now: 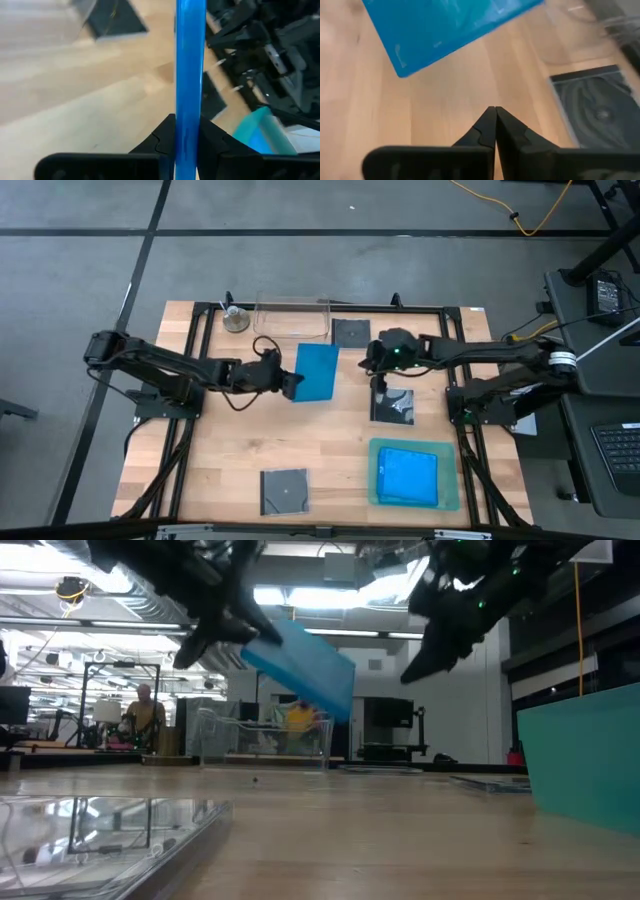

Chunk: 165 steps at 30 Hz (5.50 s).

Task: Pick & place jewel cases by type
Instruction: Put the blue cd case into the green bin

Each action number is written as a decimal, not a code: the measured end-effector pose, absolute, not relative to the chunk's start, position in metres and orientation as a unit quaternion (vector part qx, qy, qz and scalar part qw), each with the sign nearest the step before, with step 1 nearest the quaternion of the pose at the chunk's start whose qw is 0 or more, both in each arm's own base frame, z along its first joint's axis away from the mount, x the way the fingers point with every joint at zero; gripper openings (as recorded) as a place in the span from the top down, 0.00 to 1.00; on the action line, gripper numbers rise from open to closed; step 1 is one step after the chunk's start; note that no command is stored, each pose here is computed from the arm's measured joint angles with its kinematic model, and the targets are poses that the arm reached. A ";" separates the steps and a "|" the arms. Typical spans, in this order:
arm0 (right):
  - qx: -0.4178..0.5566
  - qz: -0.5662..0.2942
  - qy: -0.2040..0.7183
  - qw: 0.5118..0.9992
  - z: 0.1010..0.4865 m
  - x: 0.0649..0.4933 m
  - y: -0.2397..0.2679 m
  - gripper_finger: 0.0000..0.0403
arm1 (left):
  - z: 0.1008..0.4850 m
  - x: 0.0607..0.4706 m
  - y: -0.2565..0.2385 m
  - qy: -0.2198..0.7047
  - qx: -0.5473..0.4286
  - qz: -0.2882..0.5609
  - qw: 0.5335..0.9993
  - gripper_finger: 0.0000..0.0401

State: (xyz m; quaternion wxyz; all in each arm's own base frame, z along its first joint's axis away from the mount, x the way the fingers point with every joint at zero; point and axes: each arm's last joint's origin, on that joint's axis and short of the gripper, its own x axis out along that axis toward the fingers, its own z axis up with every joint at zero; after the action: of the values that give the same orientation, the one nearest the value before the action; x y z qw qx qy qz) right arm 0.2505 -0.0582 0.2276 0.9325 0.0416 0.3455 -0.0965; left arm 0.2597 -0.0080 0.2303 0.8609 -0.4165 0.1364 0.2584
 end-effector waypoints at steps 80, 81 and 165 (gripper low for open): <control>0.063 -0.074 0.019 0.995 0.347 0.135 -0.008 0.95 | 0.403 0.185 -0.010 -0.028 0.196 0.106 0.974 0.91; 0.063 -0.074 0.019 0.995 0.347 0.135 -0.008 0.95 | 0.403 0.185 -0.011 -0.027 0.204 0.106 0.973 0.91; 0.138 -0.076 0.017 0.987 0.347 0.135 -0.008 0.97 | 0.403 0.178 -0.047 -0.024 0.361 0.064 0.930 0.91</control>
State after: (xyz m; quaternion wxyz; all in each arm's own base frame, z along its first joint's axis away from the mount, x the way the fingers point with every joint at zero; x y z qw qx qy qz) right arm 0.1350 -0.0076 0.3467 0.9874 0.1380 0.0170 -0.0755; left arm 0.1782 -0.0474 0.4028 0.9301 0.3610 -0.0244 0.0639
